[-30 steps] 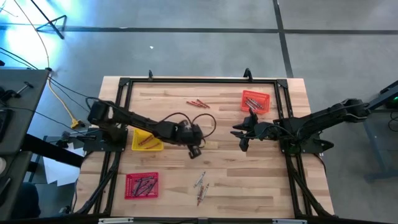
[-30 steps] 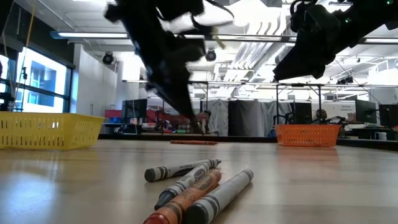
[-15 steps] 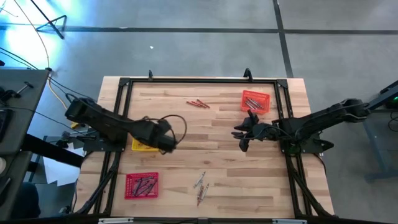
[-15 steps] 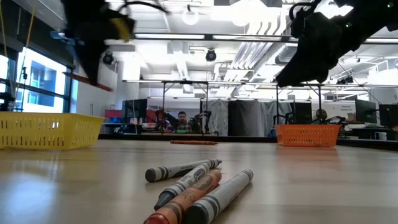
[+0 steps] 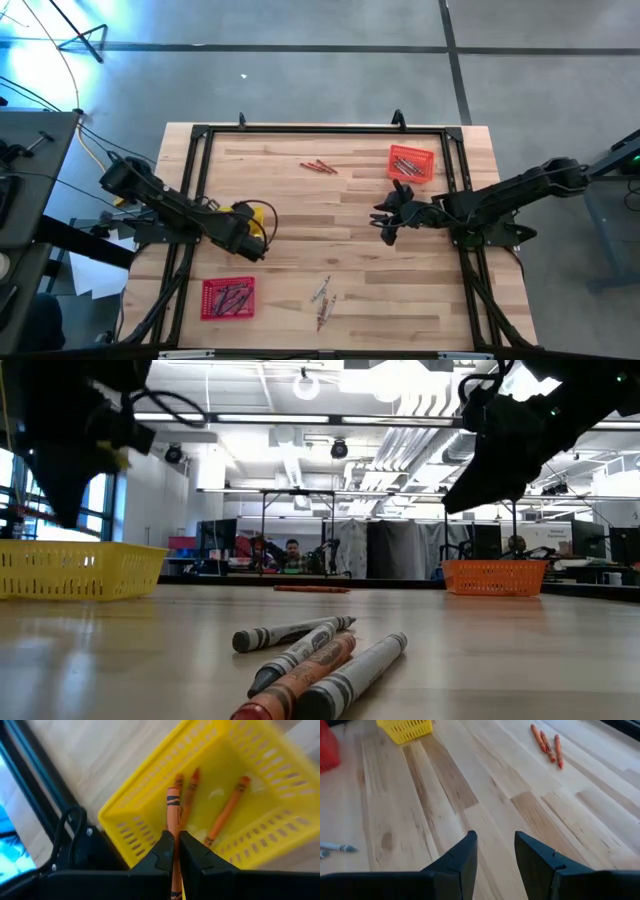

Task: Sort crayons
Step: Put the orange crayon into the yellow bin

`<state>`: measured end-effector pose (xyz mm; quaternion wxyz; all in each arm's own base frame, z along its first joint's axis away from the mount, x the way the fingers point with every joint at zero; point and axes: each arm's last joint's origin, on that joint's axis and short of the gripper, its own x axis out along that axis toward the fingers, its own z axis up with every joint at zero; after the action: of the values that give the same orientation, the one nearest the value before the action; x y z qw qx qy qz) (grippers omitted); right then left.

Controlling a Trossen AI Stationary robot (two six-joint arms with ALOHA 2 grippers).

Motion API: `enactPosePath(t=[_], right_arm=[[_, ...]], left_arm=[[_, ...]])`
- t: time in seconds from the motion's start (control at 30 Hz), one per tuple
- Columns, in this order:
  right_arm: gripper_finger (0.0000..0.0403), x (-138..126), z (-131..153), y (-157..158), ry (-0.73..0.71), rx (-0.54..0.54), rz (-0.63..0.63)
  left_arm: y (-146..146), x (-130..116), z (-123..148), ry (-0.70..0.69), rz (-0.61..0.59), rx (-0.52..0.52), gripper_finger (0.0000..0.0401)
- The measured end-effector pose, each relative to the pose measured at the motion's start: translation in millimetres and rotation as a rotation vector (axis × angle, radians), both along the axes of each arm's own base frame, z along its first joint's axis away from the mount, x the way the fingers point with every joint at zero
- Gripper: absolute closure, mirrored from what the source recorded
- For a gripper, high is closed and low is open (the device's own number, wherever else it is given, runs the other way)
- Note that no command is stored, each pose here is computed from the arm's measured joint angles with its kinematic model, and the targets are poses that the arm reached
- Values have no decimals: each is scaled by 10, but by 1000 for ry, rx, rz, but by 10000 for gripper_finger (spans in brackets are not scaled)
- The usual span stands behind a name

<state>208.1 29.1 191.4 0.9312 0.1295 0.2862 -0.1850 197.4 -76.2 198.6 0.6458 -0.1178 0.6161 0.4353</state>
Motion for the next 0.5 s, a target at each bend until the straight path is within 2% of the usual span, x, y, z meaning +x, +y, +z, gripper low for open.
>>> enactPosePath(t=[0.27, 0.5], right_arm=[[277, 30, -16, 5, -7, 0, -2], [277, 34, -10, 6, -14, 0, -2]], left_arm=[[6, -28, -239, -59, 14, -32, 396], [5, -25, -265, -73, 15, -38, 396]])
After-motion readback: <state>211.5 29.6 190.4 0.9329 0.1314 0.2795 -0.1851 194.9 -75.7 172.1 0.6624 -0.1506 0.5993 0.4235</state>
